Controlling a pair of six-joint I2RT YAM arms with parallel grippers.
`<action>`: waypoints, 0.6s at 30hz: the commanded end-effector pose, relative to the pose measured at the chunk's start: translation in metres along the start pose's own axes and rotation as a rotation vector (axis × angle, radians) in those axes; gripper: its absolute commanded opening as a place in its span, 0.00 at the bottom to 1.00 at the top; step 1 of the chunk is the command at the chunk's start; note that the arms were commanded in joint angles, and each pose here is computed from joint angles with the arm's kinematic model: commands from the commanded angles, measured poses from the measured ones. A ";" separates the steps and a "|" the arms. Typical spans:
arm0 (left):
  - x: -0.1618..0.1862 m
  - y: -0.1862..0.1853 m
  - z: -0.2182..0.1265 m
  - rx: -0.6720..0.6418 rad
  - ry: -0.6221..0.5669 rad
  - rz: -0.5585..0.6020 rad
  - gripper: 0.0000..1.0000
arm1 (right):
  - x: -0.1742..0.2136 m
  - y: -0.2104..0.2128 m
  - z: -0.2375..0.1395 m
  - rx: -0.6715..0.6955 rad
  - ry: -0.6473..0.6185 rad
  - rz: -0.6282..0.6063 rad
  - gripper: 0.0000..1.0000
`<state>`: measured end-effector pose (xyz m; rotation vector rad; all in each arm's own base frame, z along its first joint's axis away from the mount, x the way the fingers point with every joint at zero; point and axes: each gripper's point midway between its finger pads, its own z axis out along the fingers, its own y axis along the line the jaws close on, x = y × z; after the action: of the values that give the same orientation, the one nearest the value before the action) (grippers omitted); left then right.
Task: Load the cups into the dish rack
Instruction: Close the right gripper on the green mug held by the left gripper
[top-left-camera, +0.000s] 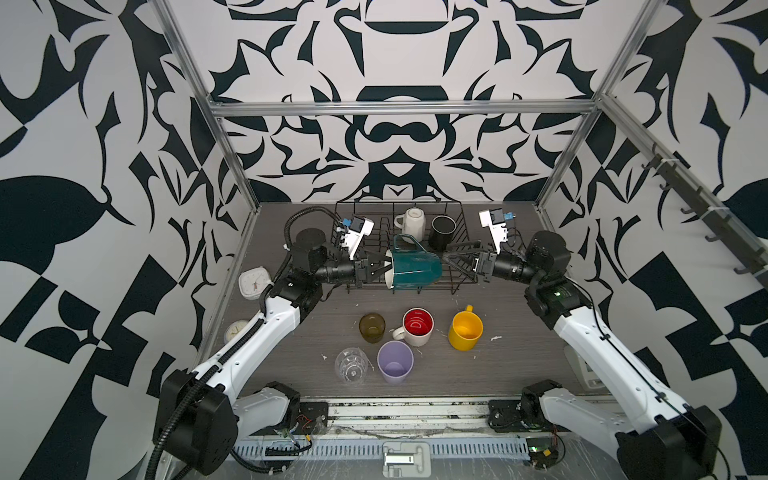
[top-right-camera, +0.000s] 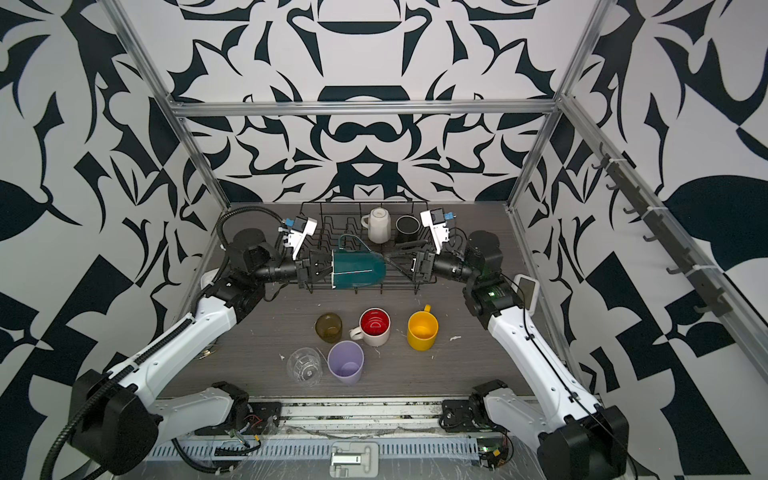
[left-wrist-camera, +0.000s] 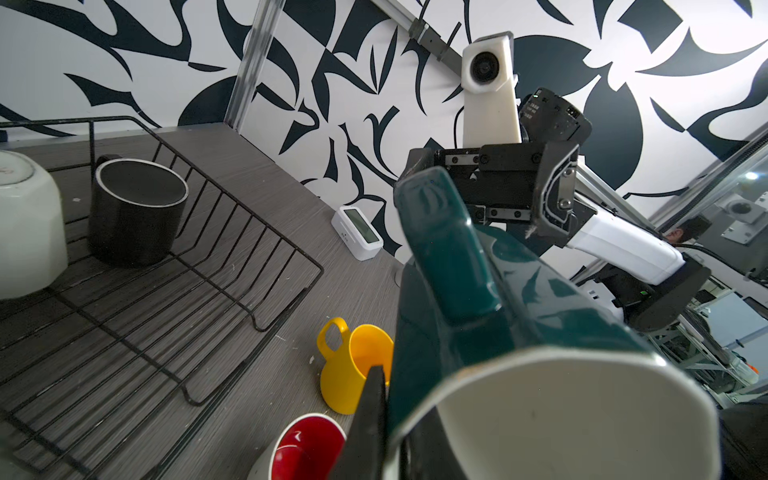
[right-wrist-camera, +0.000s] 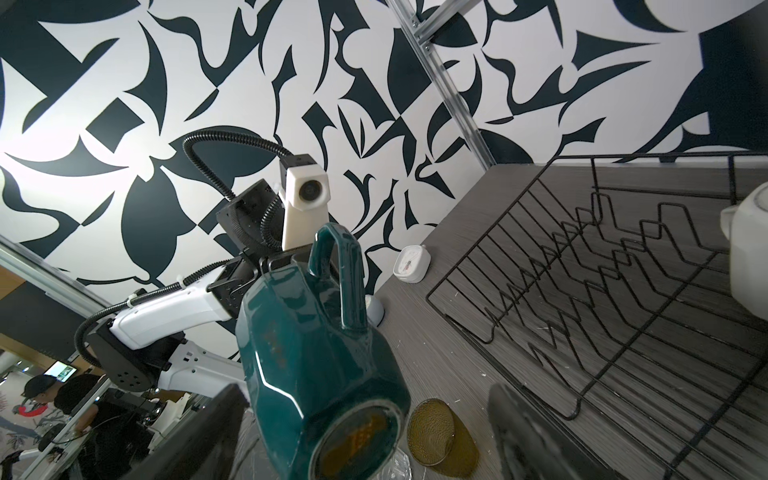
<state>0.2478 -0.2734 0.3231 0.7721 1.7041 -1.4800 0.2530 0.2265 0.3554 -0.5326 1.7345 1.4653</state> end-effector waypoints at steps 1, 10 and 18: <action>-0.031 -0.026 -0.004 0.071 -0.060 0.110 0.00 | -0.012 0.029 0.003 -0.088 -0.015 -0.095 0.93; -0.033 -0.026 -0.001 0.101 -0.058 0.099 0.00 | 0.006 0.045 0.021 -0.148 0.062 -0.134 0.93; -0.033 -0.025 0.000 0.115 -0.054 0.091 0.00 | 0.011 0.047 0.037 -0.169 0.084 -0.128 0.92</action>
<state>0.2475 -0.2774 0.3252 0.7903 1.6855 -1.5472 0.2288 0.2674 0.3502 -0.7197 1.7149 1.5325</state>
